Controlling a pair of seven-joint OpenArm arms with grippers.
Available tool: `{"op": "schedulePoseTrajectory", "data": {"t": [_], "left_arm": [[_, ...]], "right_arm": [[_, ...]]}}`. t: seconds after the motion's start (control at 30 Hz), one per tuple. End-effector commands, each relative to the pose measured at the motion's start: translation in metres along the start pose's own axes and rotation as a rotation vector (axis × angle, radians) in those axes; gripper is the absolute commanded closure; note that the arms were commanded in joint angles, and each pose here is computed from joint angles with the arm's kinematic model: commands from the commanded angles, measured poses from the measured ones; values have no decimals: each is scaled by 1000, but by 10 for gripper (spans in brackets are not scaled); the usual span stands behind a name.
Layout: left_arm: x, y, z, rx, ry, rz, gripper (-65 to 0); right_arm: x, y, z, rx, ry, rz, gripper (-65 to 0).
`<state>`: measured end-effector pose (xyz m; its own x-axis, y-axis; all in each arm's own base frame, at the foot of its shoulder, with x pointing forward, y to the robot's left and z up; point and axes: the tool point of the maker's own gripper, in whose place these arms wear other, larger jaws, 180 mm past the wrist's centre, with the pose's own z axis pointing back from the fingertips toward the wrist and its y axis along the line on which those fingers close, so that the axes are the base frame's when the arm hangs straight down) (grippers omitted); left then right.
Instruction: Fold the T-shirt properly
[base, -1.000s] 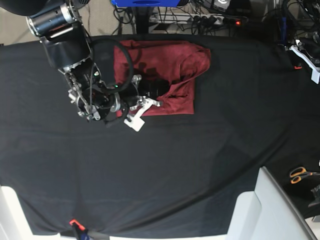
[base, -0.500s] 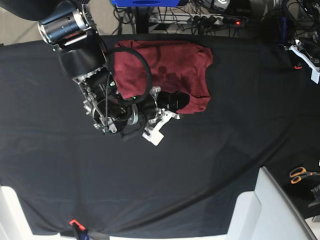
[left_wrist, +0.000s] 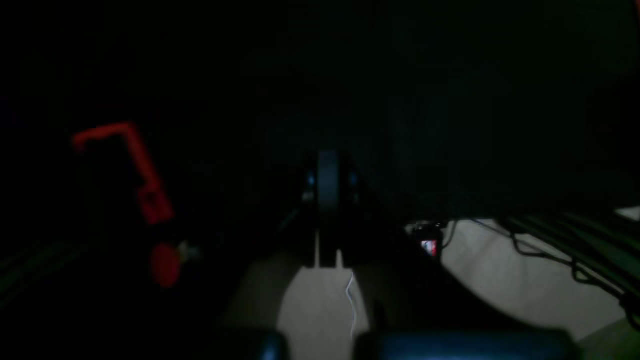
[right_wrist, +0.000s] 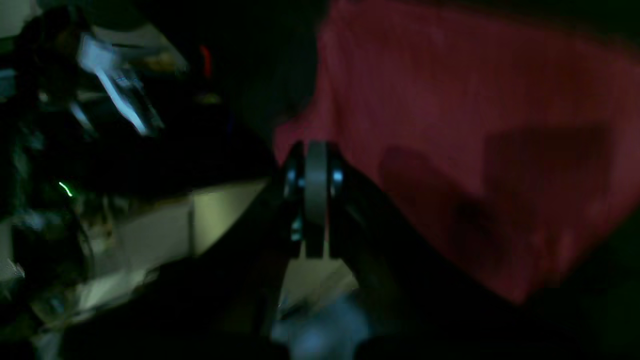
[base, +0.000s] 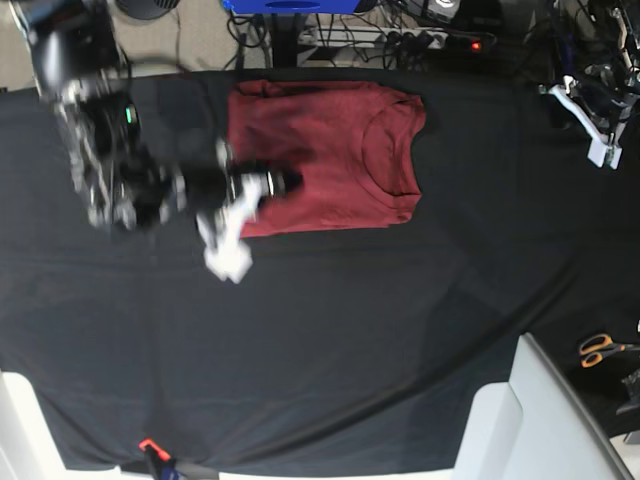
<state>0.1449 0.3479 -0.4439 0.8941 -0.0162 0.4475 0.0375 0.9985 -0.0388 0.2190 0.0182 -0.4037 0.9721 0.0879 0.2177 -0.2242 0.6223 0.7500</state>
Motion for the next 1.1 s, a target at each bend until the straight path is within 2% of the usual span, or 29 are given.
{"op": "schedulePoseTrajectory", "data": {"t": [0.0,0.03,0.13,0.23,0.4,0.47,0.6,0.7,0.8,0.93,1.07], "left_arm": [[15,-5,2,-13,-27,-45,0],[18,-18,-1,-38,-18,-83,0],[13,-58,1,-93,94,-205,0],[36,-66,21,-64,56,-174,0],[80,-70,47,-35,-31,-196,0],[92,-73,46,-36,-61,-184,0],[113,-72,44,-27,-113,-74,0],[122,-88,38,-64,-123,-90,0],[124,-96,35,-83,-124,-101,0],[119,-66,42,-23,-162,-25,0],[90,-1,43,64,-106,-22,0]], "right_arm": [[11,5,8,16,-52,21,0],[7,1,11,5,-70,21,0],[8,-21,29,-58,-156,26,0],[8,-42,44,-117,-181,31,0],[-23,-52,44,-136,-114,-1,0],[-32,-51,41,-131,-103,-18,0],[-49,-37,23,-89,-60,-23,0],[-60,-28,10,-65,-19,-11,0],[-58,-24,5,-54,-48,-3,0],[-65,-31,-2,-60,-46,-40,0],[-69,-28,-12,-45,-42,-70,0]]}}
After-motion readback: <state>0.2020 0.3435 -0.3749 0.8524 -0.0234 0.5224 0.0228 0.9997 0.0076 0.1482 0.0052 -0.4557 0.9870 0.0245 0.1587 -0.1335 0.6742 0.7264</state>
